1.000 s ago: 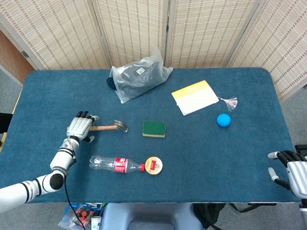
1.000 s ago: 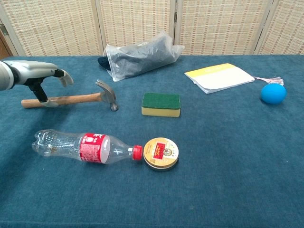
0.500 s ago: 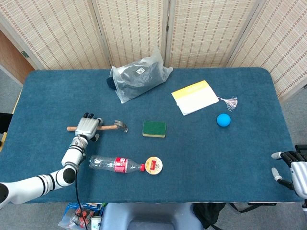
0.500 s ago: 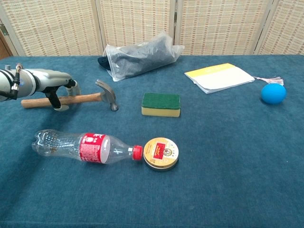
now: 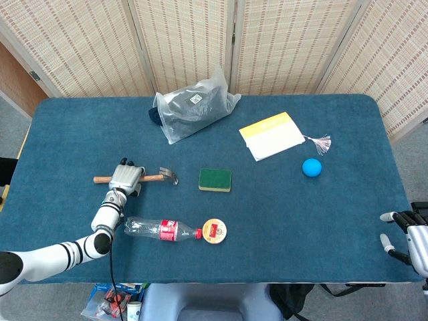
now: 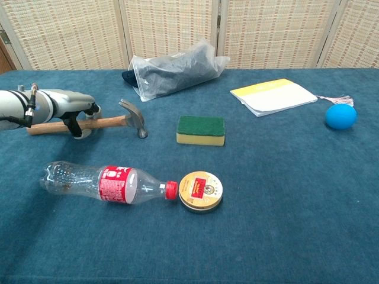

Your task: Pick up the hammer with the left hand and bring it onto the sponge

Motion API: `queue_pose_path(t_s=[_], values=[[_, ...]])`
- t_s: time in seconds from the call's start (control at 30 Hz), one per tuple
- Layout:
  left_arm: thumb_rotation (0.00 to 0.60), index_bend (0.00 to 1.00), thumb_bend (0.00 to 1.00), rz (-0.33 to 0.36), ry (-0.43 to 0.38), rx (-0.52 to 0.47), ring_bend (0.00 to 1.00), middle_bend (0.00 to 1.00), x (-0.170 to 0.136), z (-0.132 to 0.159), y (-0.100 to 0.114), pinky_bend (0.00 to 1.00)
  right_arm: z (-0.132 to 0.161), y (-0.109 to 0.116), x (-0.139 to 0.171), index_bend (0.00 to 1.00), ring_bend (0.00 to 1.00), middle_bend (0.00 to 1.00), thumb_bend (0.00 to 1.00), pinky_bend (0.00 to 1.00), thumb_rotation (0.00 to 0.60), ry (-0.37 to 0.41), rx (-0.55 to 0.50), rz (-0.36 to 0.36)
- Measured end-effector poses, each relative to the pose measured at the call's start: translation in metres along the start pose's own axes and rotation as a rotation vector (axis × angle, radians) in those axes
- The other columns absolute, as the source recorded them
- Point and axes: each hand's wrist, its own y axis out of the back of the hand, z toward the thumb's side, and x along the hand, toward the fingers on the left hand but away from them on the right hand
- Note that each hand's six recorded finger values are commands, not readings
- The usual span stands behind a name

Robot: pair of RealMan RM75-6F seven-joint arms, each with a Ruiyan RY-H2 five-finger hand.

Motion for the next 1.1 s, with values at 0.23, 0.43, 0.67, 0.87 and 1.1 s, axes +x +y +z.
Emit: queue_pose_path(t_s=[0.23,0.43,0.67,0.87,1.1], values=[[0.6,0.33,0.55,-0.01,-0.008,0.009,0.18,0.4,0.0,0.004,-0.001,0.0,0.0,0.0,0.0,0.37,0.29,0.42,0.35,0.3,0.6,-0.001,0.002,0.001],[0.6,0.39,0.58,-0.008,-0.012,0.007,0.24,0.48,0.0,0.007,0.0,0.0,0.001,0.0,-0.001,0.37,0.29,0.42,0.35,0.3,0.6,-0.001,0.003,0.003],[0.6,0.56,0.58,0.017,-0.024,-0.011,0.39,0.66,0.003,0.008,0.004,0.0,0.0,0.0,0.0,0.37,0.29,0.42,0.35,0.3,0.6,-0.008,0.006,0.002],[0.6,0.67,0.58,0.04,-0.074,-0.084,0.59,0.8,0.004,0.012,0.008,0.45,0.002,0.001,-0.001,0.37,0.29,0.42,0.35,0.3,0.6,-0.008,0.009,0.001],[0.6,0.71,0.58,0.101,-0.182,-0.216,0.75,0.88,-0.001,0.019,0.018,0.8,0.003,0.003,-0.001,0.37,0.29,0.42,0.35,0.3,0.6,-0.011,0.014,0.0]])
